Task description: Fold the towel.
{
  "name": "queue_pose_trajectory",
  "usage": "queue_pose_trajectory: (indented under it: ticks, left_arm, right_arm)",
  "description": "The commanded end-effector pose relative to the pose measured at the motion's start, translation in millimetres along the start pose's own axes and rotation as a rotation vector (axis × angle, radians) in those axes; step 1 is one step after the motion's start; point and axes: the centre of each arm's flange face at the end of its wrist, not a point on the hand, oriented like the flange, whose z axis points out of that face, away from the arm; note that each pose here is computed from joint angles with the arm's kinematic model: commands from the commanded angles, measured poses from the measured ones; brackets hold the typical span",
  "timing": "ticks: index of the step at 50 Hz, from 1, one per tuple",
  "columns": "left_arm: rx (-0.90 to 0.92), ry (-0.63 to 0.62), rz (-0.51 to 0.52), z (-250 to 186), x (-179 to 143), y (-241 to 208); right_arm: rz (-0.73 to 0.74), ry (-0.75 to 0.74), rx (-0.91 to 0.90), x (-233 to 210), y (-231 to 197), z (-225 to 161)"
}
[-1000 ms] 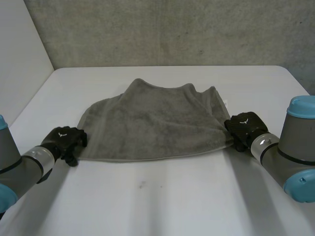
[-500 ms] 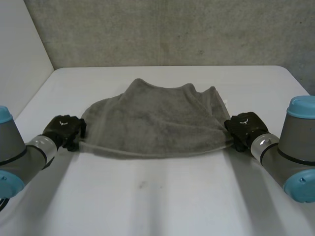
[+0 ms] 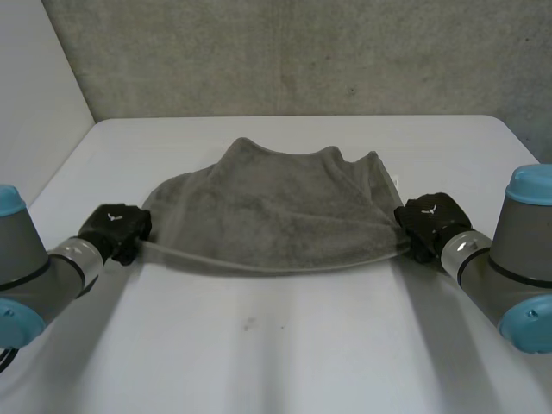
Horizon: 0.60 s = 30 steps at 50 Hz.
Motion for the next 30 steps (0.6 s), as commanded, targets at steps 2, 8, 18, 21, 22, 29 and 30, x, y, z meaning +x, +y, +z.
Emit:
queue_pose_trajectory:
  ticks: [2, 8, 18, 21, 22, 29, 30]
  left_arm:
    - [0.114, -0.107, 0.042, -35, -12, -49]
    - [0.14, -0.124, 0.056, -62, -12, -71]
    - [-0.028, -0.038, 0.09, -107, 6, -67]
    - [-0.098, 0.006, 0.155, -98, 14, -48]
    - [-0.141, 0.041, 0.185, -89, 20, -36]
    - [-0.13, 0.102, 0.252, -44, 32, -29]
    - [-0.086, 0.083, 0.267, -31, 28, -39]
  right_arm:
    - [-0.015, 0.036, 0.05, 13, -27, -16]
    - [-0.053, 0.001, -0.007, 25, -51, -49]
    - [-0.258, -0.184, -0.262, 17, -38, -97]
    - [-0.272, -0.179, -0.256, 15, -33, -90]
    - [-0.279, -0.188, -0.268, 12, -24, -80]
    - [-0.298, -0.157, -0.275, 12, -15, -45]
    - [-0.302, -0.116, -0.245, 18, -23, -36]
